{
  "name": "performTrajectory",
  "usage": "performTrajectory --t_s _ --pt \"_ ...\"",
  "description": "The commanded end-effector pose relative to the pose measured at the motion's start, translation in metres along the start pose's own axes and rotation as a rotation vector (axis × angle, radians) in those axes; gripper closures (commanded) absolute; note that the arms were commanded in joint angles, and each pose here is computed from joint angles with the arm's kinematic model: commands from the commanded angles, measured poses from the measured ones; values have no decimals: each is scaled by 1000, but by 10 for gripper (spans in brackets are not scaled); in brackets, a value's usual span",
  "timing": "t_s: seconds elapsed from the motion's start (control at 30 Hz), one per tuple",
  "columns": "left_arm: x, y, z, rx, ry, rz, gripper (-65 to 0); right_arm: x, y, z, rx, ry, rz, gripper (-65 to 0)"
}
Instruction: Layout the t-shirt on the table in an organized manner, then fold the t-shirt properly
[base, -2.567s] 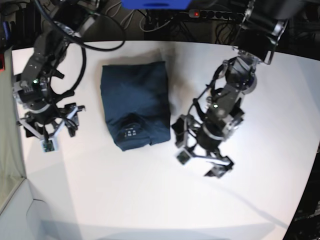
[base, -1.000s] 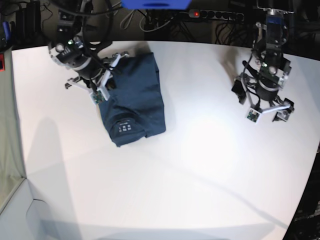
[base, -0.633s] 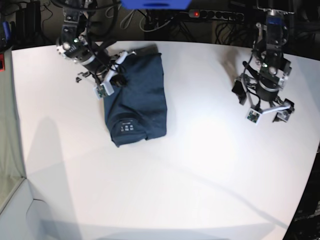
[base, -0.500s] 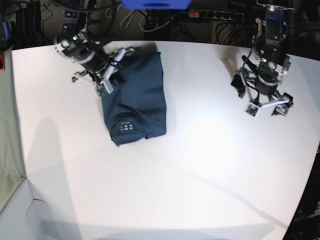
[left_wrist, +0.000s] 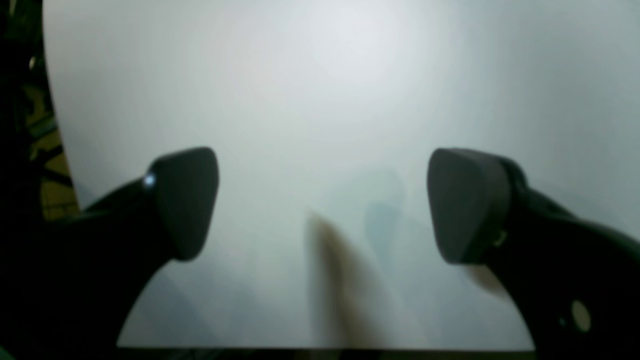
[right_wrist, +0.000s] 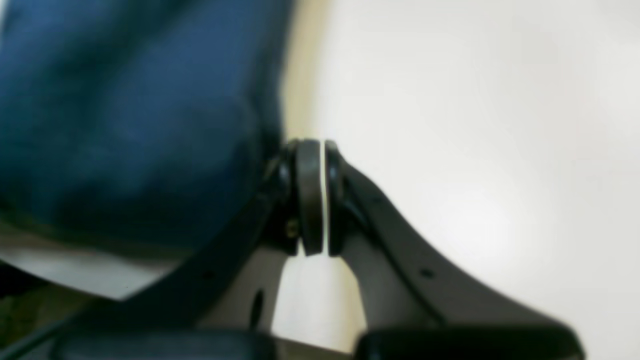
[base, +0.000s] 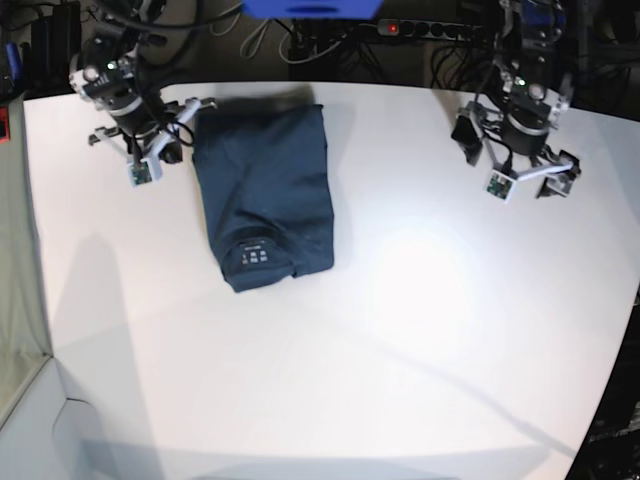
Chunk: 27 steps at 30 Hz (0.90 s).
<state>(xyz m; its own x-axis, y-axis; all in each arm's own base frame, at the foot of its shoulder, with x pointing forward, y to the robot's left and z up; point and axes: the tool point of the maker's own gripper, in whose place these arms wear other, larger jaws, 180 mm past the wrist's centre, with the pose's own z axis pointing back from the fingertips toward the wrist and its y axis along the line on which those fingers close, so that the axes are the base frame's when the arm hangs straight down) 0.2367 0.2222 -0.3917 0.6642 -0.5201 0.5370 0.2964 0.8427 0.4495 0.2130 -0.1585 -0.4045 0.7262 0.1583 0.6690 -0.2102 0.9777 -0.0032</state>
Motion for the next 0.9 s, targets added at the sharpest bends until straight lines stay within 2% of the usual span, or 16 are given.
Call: performTrajectory --t_s 0.0,0.37,0.63,0.8,0.87 --pt "4 9 4 31 -19 7 -650 9 2 0 12 -44 -9 0" --pt "-19 8 9 32 33 19 -650 -24 14 -9 56 36 -54 0" --pt "-20 7 10 30 34 20 -650 -26 26 -3 113 -2 -128 0" --pt "-25 4 12 23 44 19 -650 -27 22 0 100 -1 -132 0" --pt "-28 -1 14 12 49 17 -650 -35 9 4 65 10 -149 0"
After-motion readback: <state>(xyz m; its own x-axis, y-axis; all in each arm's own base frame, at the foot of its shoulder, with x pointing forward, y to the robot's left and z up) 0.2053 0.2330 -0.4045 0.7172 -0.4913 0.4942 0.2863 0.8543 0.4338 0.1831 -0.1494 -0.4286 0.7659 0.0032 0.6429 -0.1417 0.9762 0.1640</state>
